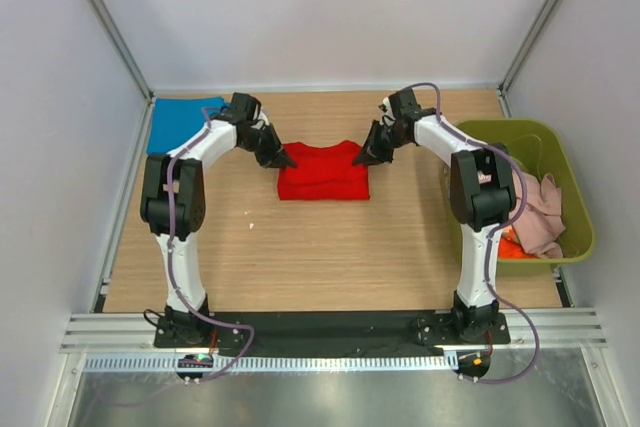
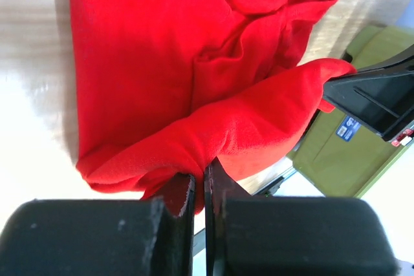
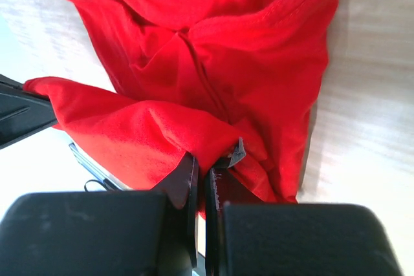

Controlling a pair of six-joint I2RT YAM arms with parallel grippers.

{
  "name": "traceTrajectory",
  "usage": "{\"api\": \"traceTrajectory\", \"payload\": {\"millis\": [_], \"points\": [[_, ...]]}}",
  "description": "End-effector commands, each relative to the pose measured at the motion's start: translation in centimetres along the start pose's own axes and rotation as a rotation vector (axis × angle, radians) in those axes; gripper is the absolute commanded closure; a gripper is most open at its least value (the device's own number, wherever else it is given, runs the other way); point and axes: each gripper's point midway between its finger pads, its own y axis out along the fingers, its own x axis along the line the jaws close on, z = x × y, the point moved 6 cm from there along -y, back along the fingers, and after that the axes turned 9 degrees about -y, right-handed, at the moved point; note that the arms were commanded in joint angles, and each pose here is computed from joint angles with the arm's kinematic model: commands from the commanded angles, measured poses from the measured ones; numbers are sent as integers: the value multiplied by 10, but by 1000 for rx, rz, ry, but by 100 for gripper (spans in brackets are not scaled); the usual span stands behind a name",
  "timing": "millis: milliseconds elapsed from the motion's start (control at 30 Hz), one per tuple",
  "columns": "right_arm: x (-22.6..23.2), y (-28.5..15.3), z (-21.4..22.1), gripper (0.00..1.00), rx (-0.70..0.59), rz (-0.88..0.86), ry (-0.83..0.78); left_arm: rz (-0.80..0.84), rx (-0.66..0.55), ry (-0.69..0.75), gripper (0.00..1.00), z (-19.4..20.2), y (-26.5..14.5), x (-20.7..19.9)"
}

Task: Fold and stack the t-shirts
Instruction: Fold the tshirt

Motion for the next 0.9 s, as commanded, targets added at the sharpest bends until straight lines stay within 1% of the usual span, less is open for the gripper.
{"api": "traceTrajectory", "payload": {"millis": [0,67,233,267,433,567,633,667,700,733,767,800,833,867], "points": [[9,-3,-16,99,-25,-43,-1,42,27,-22,99,-7,4,-8],[6,2,-19,97,-21,-45,10,33,36,-36,99,-8,9,-4],[3,9,-27,93,-25,-69,51,16,45,-63,93,-13,19,2],[2,9,-32,92,-41,-77,60,10,48,-72,92,-14,22,4],[1,16,-46,91,-63,-134,157,20,22,-90,92,-29,24,0],[2,19,-63,89,-110,-179,229,34,0,-99,88,-44,26,-6],[0,23,-67,87,-107,-180,272,45,2,-118,82,-51,29,-7],[3,21,-71,85,-117,-196,276,53,11,-124,77,-52,29,-8],[5,19,-75,84,-129,-211,279,62,20,-133,68,-54,29,-9],[6,19,-78,78,-135,-221,288,69,8,-140,64,-57,25,-10],[13,12,-86,75,-159,-247,291,75,-7,-135,59,-59,20,-14],[17,8,-89,73,-168,-267,288,80,-20,-129,49,-59,15,-17],[20,2,-95,66,-185,-277,283,96,-60,-106,42,-61,-2,-26],[29,-8,-102,64,-206,-286,260,100,-79,-94,37,-61,-10,-29]]}}
